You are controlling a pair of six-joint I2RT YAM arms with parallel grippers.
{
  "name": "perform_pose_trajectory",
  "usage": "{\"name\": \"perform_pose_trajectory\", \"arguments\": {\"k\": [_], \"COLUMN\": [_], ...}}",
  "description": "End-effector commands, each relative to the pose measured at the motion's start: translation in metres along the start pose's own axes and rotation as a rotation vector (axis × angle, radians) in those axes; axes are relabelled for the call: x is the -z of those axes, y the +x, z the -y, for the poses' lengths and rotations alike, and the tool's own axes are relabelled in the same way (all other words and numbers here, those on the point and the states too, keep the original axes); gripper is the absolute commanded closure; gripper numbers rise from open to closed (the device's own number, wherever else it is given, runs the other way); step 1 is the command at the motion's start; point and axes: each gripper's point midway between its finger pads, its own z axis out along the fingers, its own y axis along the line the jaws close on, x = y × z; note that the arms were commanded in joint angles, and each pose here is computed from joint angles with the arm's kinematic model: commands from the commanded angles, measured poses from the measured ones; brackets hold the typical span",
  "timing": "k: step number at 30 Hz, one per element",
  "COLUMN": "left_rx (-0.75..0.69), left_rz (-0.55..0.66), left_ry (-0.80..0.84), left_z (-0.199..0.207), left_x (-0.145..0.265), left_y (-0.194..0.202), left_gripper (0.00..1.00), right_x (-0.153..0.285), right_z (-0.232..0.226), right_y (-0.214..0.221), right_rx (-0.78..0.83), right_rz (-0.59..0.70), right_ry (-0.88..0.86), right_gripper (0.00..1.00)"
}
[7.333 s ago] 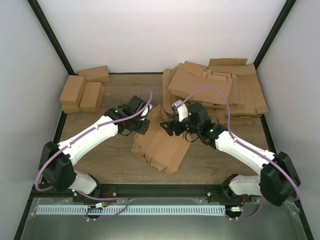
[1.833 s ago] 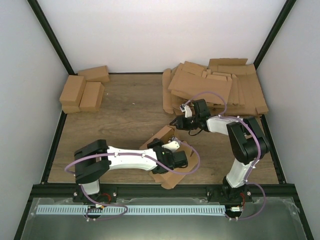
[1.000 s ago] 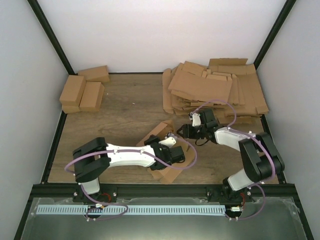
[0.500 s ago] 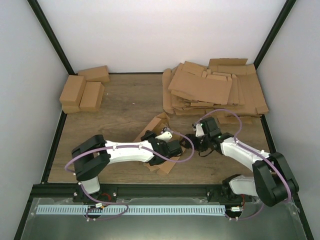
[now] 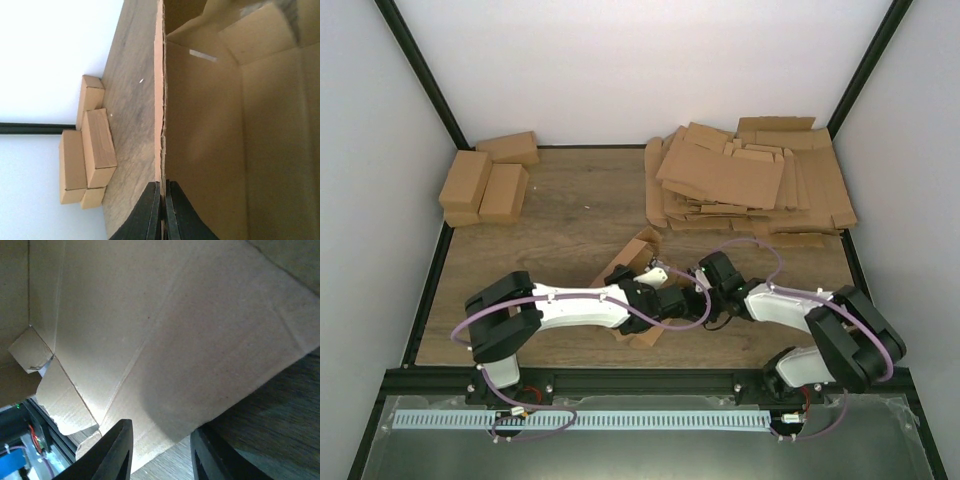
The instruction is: Fold the paper box
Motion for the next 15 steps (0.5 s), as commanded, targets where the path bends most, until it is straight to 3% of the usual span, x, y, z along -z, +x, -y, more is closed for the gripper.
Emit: {"name": "perform_pose_trajectory", "arguments": {"k": [1, 6, 15], "left_rx": [0.0, -0.013, -0.012], "left_rz": [0.038, 0.036, 0.029], "left_ry": [0.073, 0.065, 0.013], "left_z": [0.015, 0.019, 0.013], "left_x": [0.01, 0.008, 0.005], "left_y": [-0.009, -0.006, -0.003], "left_gripper": [0.96, 0.96, 0.96], "right_x": [-0.008, -0.007, 0.034], "right_z": [-0.013, -0.009, -0.017], "right_y": [-0.011, -0.012, -0.044], "right_rx": [0.005, 0.029, 0.194], "right_rz": [0.017, 0.027, 0.222], "right_ry": [-0.024, 0.004, 0.129], "right_gripper": [0.67, 0.67, 0.51]}}
